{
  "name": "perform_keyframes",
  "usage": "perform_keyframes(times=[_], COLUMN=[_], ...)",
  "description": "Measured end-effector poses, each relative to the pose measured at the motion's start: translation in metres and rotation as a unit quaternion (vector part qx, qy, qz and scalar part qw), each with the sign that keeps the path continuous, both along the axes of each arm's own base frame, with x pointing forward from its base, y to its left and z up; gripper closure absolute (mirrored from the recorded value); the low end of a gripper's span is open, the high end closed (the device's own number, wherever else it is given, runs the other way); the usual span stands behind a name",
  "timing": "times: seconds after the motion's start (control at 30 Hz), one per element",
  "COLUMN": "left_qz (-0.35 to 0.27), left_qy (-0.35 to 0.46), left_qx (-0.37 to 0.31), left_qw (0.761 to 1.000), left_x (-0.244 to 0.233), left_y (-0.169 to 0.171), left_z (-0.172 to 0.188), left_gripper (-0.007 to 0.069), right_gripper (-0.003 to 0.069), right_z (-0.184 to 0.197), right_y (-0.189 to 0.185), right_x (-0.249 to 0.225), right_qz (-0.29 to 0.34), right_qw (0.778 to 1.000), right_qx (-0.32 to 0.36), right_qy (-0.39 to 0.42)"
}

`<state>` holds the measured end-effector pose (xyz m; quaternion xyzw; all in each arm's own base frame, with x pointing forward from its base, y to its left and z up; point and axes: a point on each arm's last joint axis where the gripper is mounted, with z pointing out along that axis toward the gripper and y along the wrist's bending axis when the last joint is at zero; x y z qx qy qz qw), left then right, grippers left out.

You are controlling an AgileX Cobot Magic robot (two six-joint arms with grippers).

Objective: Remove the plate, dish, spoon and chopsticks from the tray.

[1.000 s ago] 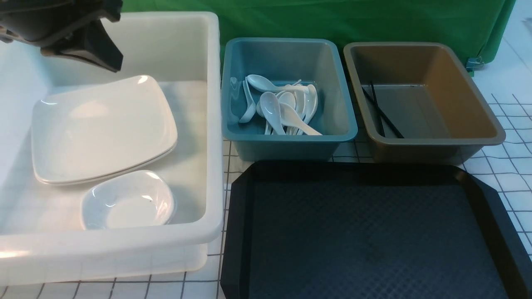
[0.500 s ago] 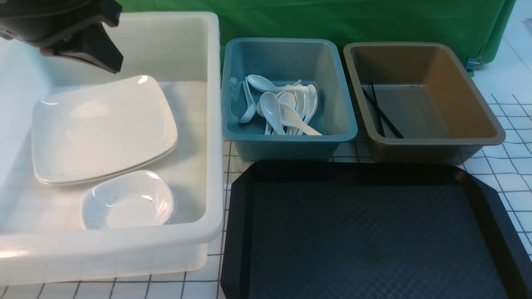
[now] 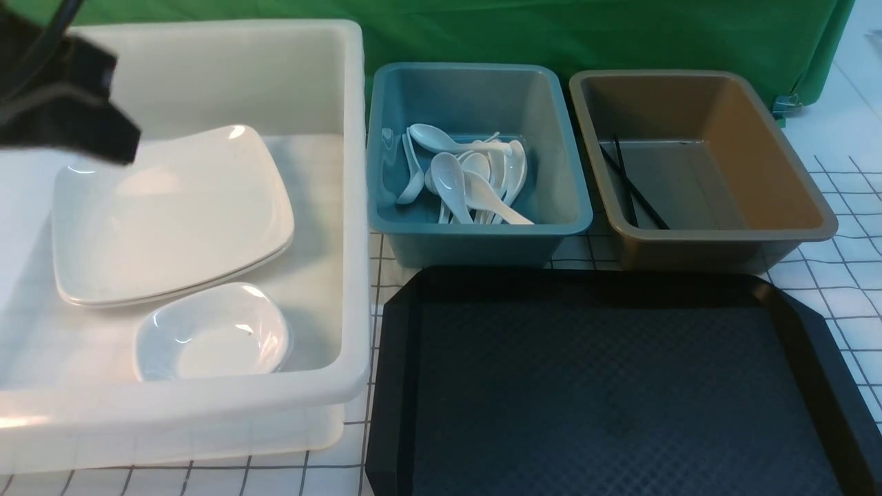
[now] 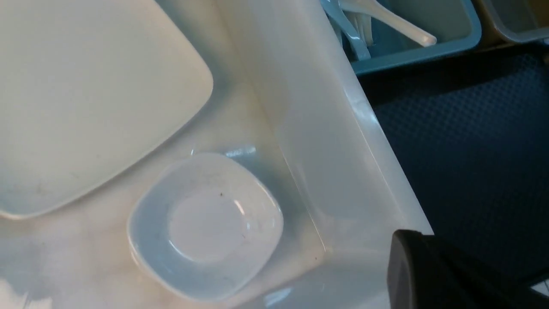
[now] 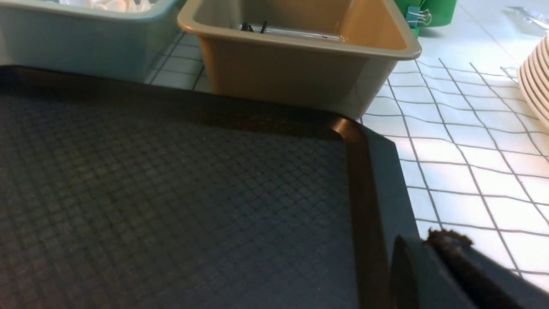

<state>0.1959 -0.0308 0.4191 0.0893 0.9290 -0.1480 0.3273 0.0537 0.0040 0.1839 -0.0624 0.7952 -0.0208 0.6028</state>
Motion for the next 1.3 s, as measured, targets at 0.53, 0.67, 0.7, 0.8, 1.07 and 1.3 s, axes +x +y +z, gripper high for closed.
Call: perform_keyframes(times=[0.53, 0.67, 0.7, 0.8, 1.07, 1.3], left_qz=[0.118, 0.132, 0.133, 0.129, 0.112, 0.130], left_qy=[-0.305, -0.340, -0.345, -0.346, -0.362, -0.378], left_qx=[-0.149, -0.162, -0.162, -0.142, -0.030, 0.015], left_qw=[0.933, 0.917, 0.915, 0.918, 0.925, 0.917], left_x=[-0.129, -0.139, -0.142, -0.142, -0.140, -0.132], left_y=[0.005, 0.008, 0.008, 0.009, 0.015, 0.022], left_z=[-0.084, -0.092, -0.096, -0.103, -0.110, -0.135], left_gripper=[0.0625, 0.0625, 0.0625, 0.0625, 0.0625, 0.0625], right_gripper=[0.0522, 0.0516, 0.0513, 0.0506, 0.0491, 0.0479], right_z=[0.000, 0.000, 0.000, 0.000, 0.000, 0.000], right_y=[0.000, 0.000, 0.000, 0.000, 0.000, 0.000], right_x=[0.000, 0.000, 0.000, 0.000, 0.000, 0.000], right_qz=[0.000, 0.000, 0.000, 0.000, 0.000, 0.000], right_qw=[1.000, 1.000, 1.000, 1.000, 1.000, 1.000], right_qx=[0.000, 0.000, 0.000, 0.000, 0.000, 0.000], right_qy=[0.000, 0.000, 0.000, 0.000, 0.000, 0.000])
